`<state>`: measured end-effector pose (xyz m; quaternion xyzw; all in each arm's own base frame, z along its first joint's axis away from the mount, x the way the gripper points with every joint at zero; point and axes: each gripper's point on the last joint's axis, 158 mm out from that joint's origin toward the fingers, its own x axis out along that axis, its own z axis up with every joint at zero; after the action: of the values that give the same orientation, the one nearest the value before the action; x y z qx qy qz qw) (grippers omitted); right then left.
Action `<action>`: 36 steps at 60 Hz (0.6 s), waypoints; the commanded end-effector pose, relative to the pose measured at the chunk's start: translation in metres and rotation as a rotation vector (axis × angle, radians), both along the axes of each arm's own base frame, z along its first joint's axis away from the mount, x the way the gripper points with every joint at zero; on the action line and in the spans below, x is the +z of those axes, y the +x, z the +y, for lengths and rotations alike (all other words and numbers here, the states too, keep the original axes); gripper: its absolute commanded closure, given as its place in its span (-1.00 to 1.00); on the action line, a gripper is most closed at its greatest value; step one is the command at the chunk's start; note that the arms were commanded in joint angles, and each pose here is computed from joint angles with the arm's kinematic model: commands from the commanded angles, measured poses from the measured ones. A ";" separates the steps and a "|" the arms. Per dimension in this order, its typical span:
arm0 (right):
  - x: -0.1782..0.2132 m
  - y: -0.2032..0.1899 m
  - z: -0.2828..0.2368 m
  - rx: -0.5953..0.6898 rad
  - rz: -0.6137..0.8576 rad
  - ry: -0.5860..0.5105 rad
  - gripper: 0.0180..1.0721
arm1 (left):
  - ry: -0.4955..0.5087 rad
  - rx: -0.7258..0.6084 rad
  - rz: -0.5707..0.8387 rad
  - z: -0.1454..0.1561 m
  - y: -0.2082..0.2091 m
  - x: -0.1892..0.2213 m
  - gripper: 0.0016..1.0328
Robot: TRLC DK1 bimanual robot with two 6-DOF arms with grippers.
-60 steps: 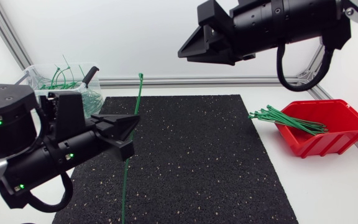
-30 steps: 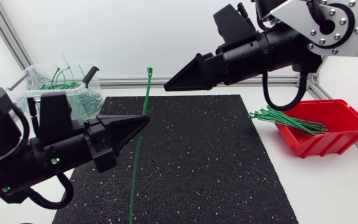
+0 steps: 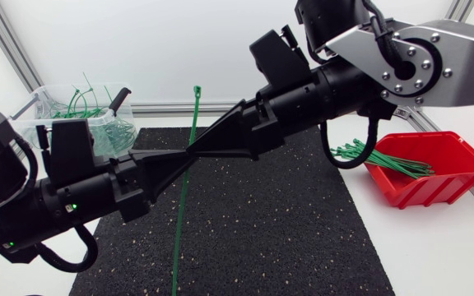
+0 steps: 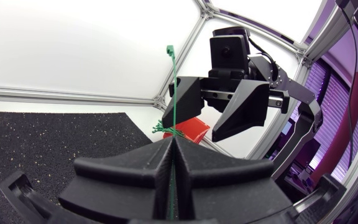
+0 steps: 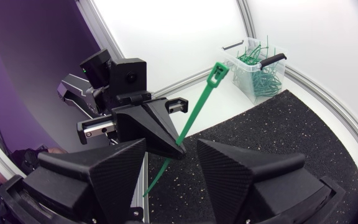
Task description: Take a green cable tie from the red box, thread the tail through the head to close it, then place it in the transparent bin on the left.
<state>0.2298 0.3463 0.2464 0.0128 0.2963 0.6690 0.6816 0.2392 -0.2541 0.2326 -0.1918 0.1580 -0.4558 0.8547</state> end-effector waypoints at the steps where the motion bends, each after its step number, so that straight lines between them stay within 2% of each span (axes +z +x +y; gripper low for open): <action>1: -0.001 -0.001 0.006 0.026 -0.011 0.009 -0.13 | -0.005 -0.005 0.048 0.000 -0.001 -0.013 0.92; 12: 0.001 0.001 0.009 0.022 -0.022 0.026 0.05 | -0.011 -0.020 0.054 0.000 -0.005 -0.014 0.92; 24: 0.000 0.002 0.009 0.019 -0.025 0.029 0.43 | -0.015 -0.024 0.055 0.000 -0.006 -0.013 0.92; 36: -0.004 -0.001 0.008 0.019 -0.022 0.022 0.62 | -0.023 -0.024 0.056 0.001 -0.005 -0.011 0.92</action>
<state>0.2331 0.3518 0.2532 0.0079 0.2709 0.6756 0.6856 0.2351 -0.2550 0.2282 -0.2005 0.1696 -0.4638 0.8461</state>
